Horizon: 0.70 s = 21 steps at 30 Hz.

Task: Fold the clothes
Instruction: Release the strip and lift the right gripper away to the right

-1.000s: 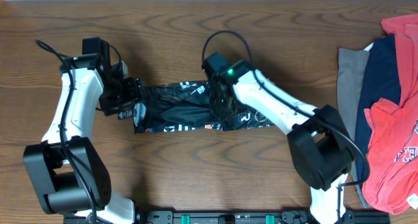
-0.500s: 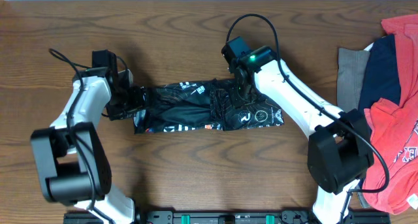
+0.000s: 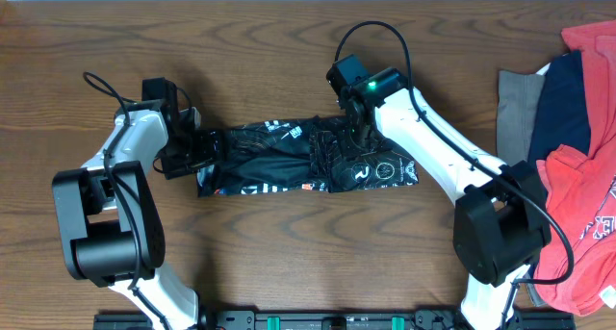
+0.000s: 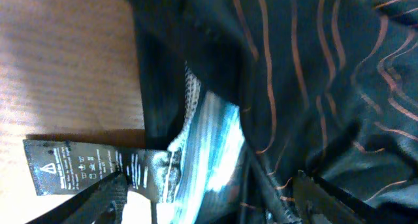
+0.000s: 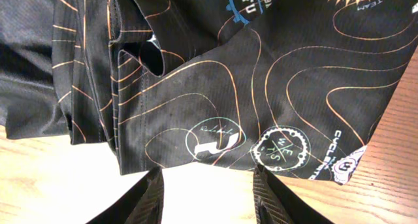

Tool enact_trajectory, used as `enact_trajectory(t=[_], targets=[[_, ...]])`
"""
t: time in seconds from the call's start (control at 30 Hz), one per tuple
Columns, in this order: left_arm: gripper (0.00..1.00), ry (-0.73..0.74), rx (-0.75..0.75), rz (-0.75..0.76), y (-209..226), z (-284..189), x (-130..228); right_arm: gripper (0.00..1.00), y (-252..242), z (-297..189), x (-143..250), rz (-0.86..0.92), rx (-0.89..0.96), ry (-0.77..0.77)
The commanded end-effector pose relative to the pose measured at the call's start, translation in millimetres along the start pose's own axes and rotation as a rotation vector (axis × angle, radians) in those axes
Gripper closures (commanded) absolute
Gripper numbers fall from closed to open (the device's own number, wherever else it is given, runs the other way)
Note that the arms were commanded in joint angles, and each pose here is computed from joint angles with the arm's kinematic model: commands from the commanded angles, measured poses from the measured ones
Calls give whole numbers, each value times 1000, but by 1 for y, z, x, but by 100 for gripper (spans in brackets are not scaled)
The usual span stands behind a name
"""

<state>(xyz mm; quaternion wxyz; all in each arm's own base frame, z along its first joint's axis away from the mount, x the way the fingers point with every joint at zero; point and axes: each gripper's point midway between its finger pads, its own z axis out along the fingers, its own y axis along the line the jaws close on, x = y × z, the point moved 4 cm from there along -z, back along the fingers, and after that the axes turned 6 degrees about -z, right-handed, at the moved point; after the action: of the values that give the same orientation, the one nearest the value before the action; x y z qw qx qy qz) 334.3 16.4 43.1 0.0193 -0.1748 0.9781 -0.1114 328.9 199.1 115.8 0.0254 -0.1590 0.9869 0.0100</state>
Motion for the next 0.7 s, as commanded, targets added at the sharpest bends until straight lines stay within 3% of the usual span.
enact_trajectory(t=[0.0,0.4,0.57,0.63,0.67], targets=[[23,55,42,3,-1,14,11,57,-2,-11,-4,22,3,-36],[69,78,37,41,-12,21,20,57,-31,-17,-1,72,94,-23],[74,68,40,49,-14,22,19,57,-61,-33,3,135,145,-40],[92,68,40,48,-14,22,19,58,-72,-41,4,162,150,-57],[94,68,40,48,-14,22,18,57,-77,-45,4,176,150,-66]])
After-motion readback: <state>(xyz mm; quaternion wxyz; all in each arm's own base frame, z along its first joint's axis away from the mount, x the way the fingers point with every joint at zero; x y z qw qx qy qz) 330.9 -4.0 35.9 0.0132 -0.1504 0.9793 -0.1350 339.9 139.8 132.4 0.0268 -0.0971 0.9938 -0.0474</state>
